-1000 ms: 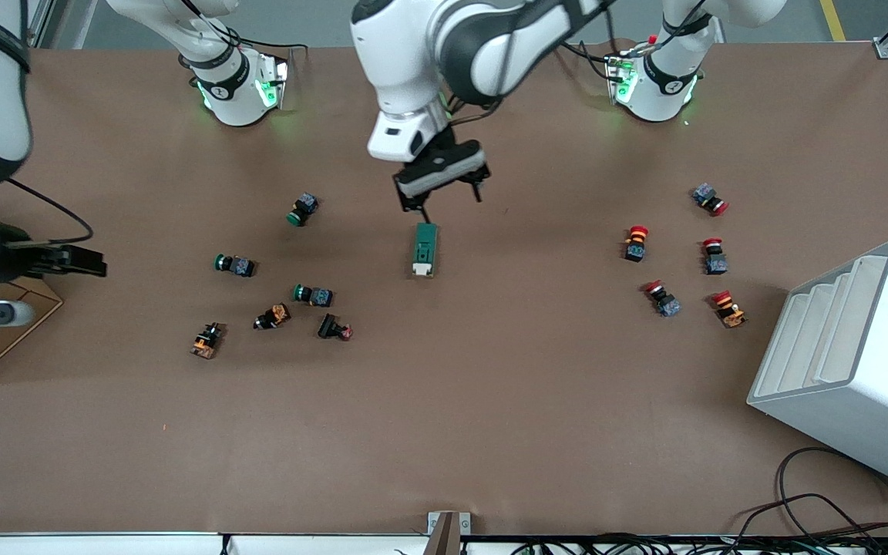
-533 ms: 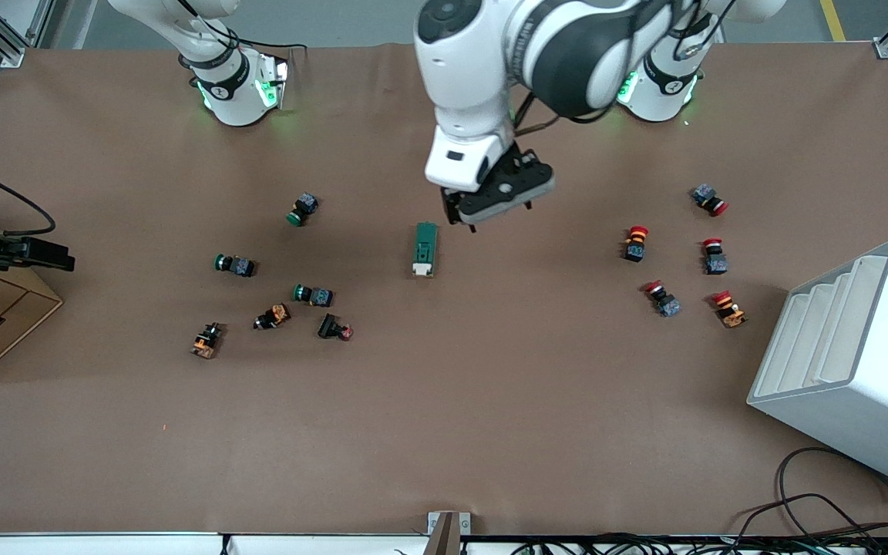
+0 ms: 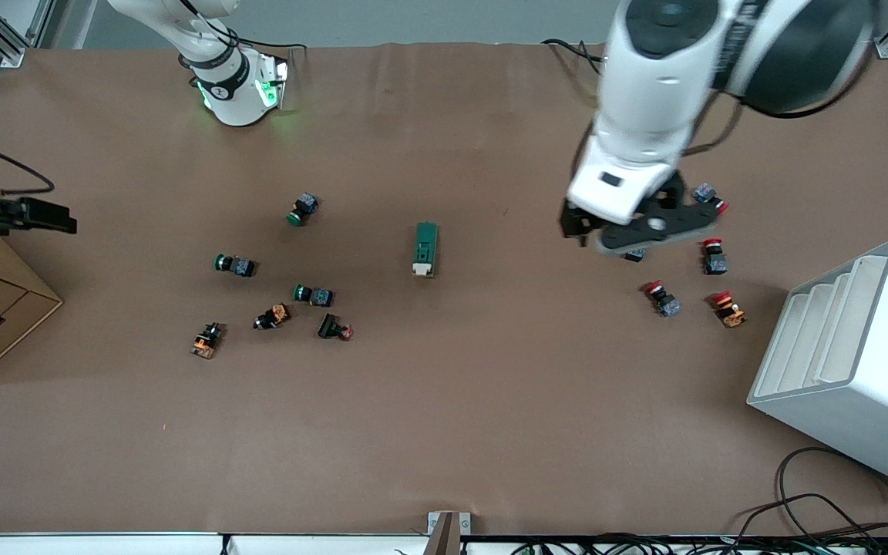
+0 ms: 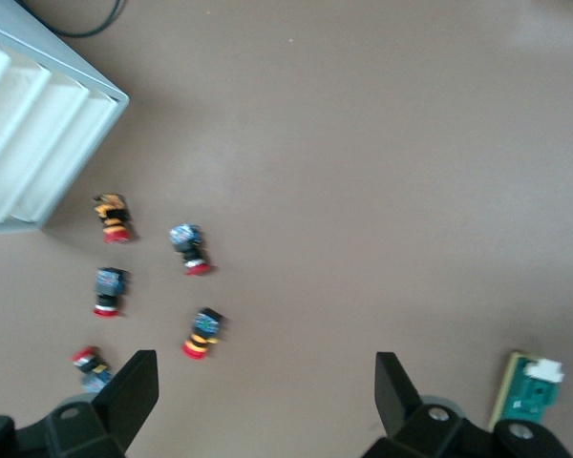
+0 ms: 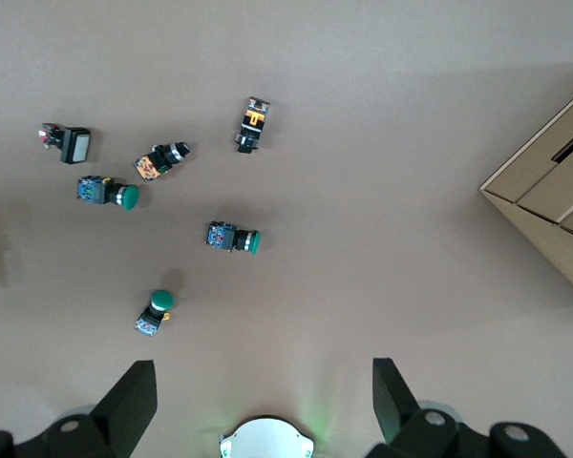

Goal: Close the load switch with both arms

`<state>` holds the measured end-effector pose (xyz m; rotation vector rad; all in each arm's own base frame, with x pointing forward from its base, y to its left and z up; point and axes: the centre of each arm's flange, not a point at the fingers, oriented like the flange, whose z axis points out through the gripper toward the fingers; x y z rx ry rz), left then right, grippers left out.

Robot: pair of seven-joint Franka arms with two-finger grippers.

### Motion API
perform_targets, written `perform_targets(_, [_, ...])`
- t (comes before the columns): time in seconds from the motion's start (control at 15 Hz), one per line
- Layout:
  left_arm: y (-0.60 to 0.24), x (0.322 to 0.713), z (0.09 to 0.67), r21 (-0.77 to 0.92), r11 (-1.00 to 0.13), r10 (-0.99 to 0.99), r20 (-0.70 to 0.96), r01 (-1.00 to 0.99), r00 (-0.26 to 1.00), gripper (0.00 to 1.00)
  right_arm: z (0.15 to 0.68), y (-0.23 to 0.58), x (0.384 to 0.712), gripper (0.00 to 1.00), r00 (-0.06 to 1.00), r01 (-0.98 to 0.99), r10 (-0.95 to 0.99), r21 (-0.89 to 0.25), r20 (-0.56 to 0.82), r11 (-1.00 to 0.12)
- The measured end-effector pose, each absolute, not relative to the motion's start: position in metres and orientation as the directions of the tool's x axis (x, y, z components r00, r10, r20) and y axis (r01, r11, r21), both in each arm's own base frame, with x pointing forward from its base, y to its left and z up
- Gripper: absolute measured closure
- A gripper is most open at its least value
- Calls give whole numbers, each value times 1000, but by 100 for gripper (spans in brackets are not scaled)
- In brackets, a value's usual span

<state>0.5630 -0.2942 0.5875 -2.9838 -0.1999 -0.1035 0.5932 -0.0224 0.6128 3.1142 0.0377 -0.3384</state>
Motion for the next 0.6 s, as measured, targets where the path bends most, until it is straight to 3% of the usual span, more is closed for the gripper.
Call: perform_targets(0.6, [-200,594,603,-73,-994,75,17,76,997,0,634,-13,545,0,989,41,40,6,-143,-999])
